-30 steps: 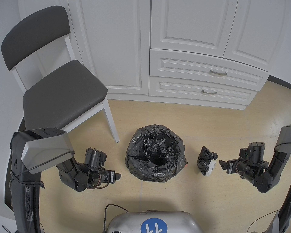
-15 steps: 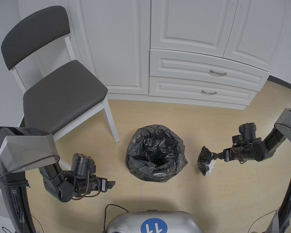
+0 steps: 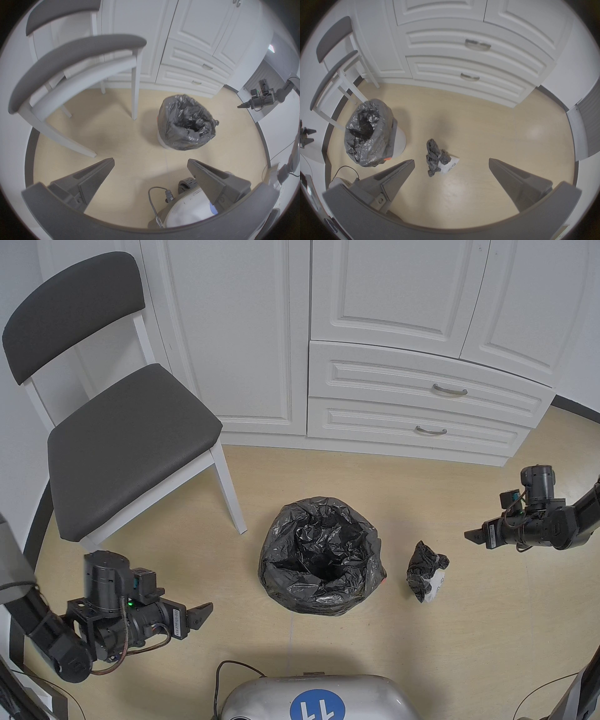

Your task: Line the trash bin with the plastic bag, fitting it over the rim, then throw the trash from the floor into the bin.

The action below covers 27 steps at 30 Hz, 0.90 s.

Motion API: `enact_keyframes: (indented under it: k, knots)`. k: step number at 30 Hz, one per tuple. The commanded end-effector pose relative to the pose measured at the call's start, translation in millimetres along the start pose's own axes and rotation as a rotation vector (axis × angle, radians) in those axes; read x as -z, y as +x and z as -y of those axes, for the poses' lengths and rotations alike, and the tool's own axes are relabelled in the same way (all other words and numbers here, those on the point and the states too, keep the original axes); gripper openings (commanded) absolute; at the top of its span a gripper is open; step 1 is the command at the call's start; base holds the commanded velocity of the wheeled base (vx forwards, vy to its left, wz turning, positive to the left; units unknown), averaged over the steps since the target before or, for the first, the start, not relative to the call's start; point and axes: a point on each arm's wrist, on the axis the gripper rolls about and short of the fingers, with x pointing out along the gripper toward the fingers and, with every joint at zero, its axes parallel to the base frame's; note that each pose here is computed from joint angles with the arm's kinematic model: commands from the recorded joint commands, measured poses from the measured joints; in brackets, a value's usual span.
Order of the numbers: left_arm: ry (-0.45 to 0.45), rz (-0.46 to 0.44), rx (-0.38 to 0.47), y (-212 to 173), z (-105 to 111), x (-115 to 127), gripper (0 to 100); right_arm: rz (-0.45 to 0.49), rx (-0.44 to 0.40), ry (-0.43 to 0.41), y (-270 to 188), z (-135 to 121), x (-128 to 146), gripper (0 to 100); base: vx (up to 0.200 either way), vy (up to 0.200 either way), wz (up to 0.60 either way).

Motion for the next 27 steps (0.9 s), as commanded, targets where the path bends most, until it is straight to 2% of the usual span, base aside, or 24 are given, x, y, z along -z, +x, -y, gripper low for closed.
enact_keyframes:
  k: [1,4,10,13,16,17,18,19,20,21,24,27]
  knots:
    - [0.042,0.174,0.022,-54,3,-25,100,0.169,0.035,-0.027,-61,3,-21,100,0.0,0.0,0.0]
    - [0.047,0.165,0.031,-63,6,-29,100,0.214,0.029,-0.028,-75,0,-25,100,0.0,0.0,0.0]
    - [0.053,0.145,0.035,-64,9,-32,100,0.178,-0.005,-0.04,-70,-10,-16,100,0.0,0.0,0.0]
    - [0.051,0.185,0.037,-74,9,-36,100,0.102,-0.03,-0.026,-40,-10,-5,100,0.0,0.0,0.0]
    - [0.053,0.25,0.046,-89,10,-42,100,-0.005,-0.15,0.091,29,-7,14,100,0.0,0.0,0.0]
    - [0.053,0.252,0.046,-90,10,-42,100,-0.009,-0.154,0.097,32,-6,15,100,0.0,0.0,0.0]
    - [0.054,0.275,0.047,-95,9,-44,100,-0.044,-0.206,0.164,59,-8,23,100,0.0,0.0,0.0]
    - [0.054,0.283,0.049,-96,10,-45,100,-0.055,-0.219,0.18,68,-9,26,100,0.0,0.0,0.0]
    - [0.054,0.283,0.049,-96,10,-45,100,-0.055,-0.219,0.18,68,-9,26,100,0.0,0.0,0.0]
    - [0.057,0.308,0.057,-100,11,-49,100,-0.095,-0.233,0.192,94,-13,38,100,0.0,0.0,0.0]
    - [0.059,0.313,0.057,-100,12,-52,100,-0.136,-0.232,0.186,126,-21,51,100,0.0,0.0,0.0]
    - [0.058,0.319,0.058,-101,12,-53,100,-0.139,-0.226,0.166,151,-24,56,100,0.0,0.0,0.0]
